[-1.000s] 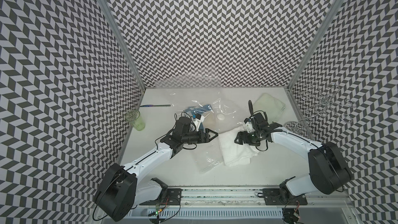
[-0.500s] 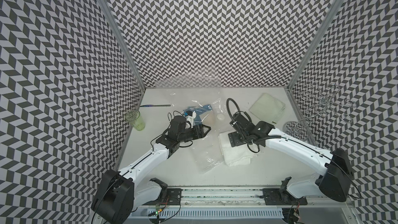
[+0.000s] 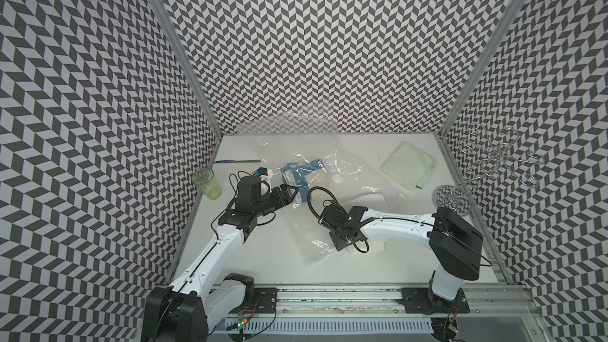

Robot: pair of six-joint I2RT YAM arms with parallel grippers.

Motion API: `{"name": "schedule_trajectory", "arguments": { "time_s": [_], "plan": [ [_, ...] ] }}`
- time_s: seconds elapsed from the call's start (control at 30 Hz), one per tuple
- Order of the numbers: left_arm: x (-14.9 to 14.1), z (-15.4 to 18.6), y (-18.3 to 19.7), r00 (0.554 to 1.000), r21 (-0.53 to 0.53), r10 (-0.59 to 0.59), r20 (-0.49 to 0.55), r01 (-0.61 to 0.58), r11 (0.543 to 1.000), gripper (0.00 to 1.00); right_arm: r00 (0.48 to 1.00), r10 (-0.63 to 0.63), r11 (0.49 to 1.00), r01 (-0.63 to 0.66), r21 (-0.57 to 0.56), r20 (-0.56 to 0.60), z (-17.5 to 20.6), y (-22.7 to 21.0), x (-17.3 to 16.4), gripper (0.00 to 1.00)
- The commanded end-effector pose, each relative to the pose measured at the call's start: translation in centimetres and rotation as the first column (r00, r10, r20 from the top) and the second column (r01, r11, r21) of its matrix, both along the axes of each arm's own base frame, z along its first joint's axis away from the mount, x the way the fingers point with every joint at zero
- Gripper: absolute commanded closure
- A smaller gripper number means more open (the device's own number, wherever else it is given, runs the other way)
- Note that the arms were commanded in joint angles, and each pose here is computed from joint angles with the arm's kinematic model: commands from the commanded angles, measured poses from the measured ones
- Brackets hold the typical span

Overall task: Place the folded towel into the vacuum bag
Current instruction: Adjust the towel in the vacuum bag.

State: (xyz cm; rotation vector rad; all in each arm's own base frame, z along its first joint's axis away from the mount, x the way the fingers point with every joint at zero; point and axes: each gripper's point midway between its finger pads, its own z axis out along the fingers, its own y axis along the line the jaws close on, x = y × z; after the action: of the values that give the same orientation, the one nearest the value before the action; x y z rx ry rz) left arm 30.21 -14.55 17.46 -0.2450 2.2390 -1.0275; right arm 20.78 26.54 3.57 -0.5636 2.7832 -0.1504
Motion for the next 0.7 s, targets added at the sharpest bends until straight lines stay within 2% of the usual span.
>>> {"name": "schedule_trajectory", "arguments": {
  "time_s": [0.0, 0.07, 0.1, 0.17, 0.3, 0.5, 0.6, 0.67],
  "plan": [
    [-0.5, 0.4, -0.9, 0.999, -0.042, -0.048, 0.013, 0.049, 0.998, 0.26, 0.998, -0.019, 0.996, 0.024, -0.087, 0.062, -0.4, -1.7, 0.8, 0.50],
    [-0.6, 0.4, -1.2, 0.998, -0.041, -0.060, 0.015, 0.061, 0.997, 0.26, 0.997, -0.023, 0.995, 0.031, -0.097, 0.076, -0.1, -2.1, 0.9, 0.66],
    [-0.6, 0.4, -1.3, 0.998, -0.041, -0.068, 0.015, 0.068, 0.997, 0.26, 0.997, -0.021, 0.996, 0.027, -0.087, 0.079, 0.4, -2.0, 0.9, 0.70],
    [-0.9, 0.4, -1.8, 0.996, -0.039, -0.093, 0.015, 0.093, 0.995, 0.26, 0.997, -0.019, 1.000, 0.021, -0.022, 0.071, 1.6, -1.4, 0.8, 0.71],
    [-1.7, 0.6, -3.7, 0.984, -0.033, -0.175, 0.017, 0.176, 0.984, 0.26, 1.000, -0.004, 0.984, 0.000, 0.177, 0.021, 4.1, 0.1, 0.6, 0.82],
    [-3.6, 0.5, -6.0, 0.964, -0.077, -0.265, 0.001, 0.264, 0.961, 0.25, 0.998, 0.058, 0.934, -0.067, 0.351, 0.037, 10.8, 2.3, 0.9, 0.91],
    [-3.9, 0.7, -6.0, 0.966, -0.096, -0.260, 0.014, 0.260, 0.961, 0.25, 0.994, 0.107, 0.902, -0.094, 0.421, -0.005, 11.8, 4.7, -0.4, 0.92],
    [-3.9, 0.3, -6.0, 0.966, -0.095, -0.260, 0.003, 0.259, 0.961, 0.25, 0.989, 0.141, 0.863, -0.103, 0.495, -0.040, 11.5, 6.8, -1.4, 0.93]
  ]
}}
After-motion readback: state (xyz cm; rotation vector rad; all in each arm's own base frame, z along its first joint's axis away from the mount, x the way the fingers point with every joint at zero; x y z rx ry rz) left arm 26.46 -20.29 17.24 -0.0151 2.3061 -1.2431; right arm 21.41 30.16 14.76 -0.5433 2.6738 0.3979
